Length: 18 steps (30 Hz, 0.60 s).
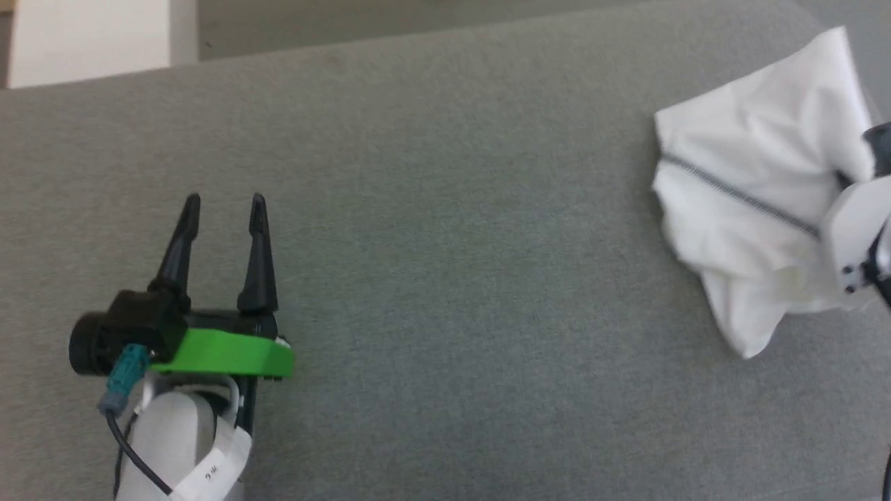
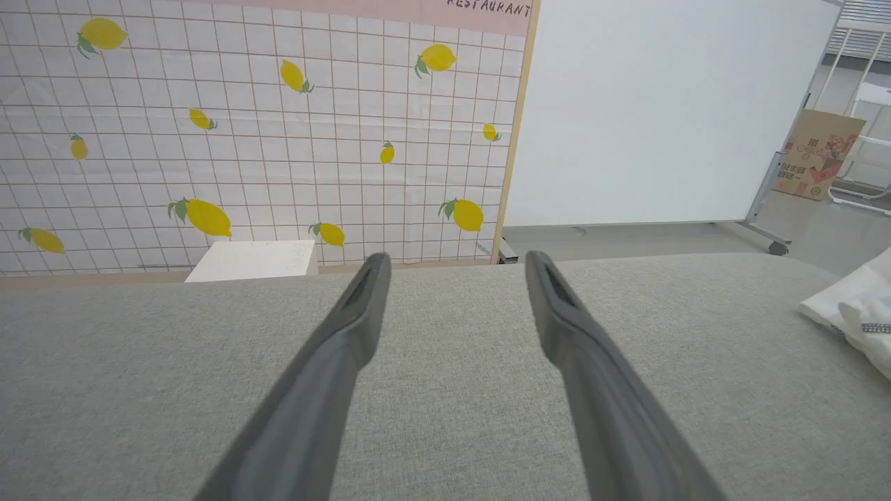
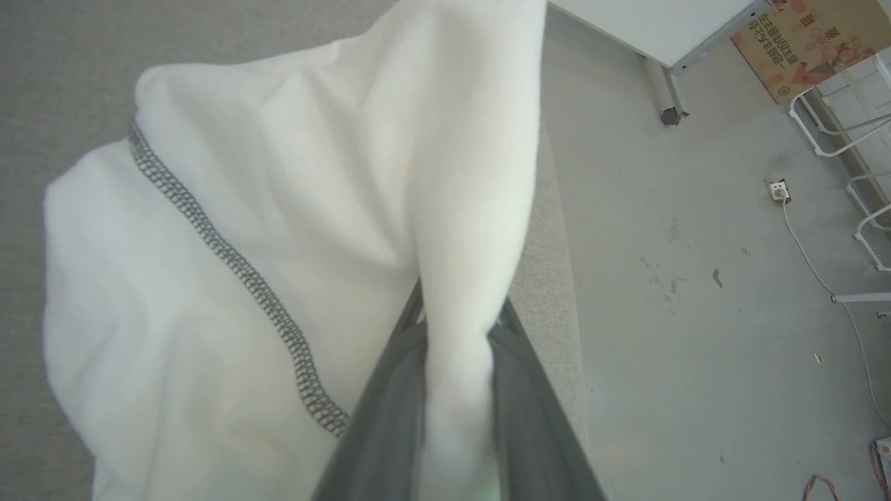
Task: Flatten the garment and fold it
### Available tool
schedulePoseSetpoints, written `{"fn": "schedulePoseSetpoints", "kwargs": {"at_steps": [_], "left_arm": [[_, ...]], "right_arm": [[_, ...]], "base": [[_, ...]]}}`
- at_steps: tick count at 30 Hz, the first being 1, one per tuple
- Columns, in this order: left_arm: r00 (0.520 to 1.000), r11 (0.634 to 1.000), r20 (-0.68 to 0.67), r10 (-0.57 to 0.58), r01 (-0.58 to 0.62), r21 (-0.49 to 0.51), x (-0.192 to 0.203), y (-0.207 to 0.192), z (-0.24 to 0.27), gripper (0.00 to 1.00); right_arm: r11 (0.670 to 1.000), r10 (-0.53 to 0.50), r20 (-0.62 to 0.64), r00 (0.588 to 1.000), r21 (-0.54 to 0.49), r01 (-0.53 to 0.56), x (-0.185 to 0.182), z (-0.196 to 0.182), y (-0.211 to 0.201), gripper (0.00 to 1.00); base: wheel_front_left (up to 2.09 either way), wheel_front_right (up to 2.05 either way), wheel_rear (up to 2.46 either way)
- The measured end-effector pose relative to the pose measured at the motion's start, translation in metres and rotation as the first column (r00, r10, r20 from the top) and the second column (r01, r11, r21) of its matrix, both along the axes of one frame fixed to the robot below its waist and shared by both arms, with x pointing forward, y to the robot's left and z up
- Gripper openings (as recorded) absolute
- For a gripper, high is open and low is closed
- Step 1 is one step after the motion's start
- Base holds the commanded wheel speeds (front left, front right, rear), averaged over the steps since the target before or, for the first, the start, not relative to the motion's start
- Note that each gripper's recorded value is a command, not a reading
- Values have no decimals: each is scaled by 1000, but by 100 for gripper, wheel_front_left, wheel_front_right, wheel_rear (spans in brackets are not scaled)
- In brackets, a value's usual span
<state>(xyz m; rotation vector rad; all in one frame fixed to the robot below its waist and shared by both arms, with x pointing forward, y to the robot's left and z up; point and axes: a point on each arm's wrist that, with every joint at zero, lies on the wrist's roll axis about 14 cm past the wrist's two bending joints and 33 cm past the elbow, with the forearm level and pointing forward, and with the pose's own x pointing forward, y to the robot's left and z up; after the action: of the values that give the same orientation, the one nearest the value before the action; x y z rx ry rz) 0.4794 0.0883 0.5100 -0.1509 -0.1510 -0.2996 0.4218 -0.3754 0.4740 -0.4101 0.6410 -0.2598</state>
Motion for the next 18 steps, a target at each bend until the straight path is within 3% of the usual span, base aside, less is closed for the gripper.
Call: {"fn": "schedulePoseSetpoints", "kwargs": {"at_steps": [7,16,17,18], "left_arm": [[998,998,-17,-66,66,2,26,-21,-21,100],[992,997,-92,-82,83,8,38,-24,-61,100],[992,997,-99,-78,80,10,38,-22,-63,100],[992,997,-104,-74,76,13,37,-21,-65,100]], "right_arm": [[986,-128,-14,992,-107,126,2,1,-61,0],[973,-190,-56,980,-144,180,16,-24,-83,0],[972,-199,-63,978,-140,189,16,-28,-84,23],[971,-208,-71,976,-133,198,16,-32,-84,67]], "base": [[0,0,0],[0,0,0],[0,0,0],[0,0,0]]}}
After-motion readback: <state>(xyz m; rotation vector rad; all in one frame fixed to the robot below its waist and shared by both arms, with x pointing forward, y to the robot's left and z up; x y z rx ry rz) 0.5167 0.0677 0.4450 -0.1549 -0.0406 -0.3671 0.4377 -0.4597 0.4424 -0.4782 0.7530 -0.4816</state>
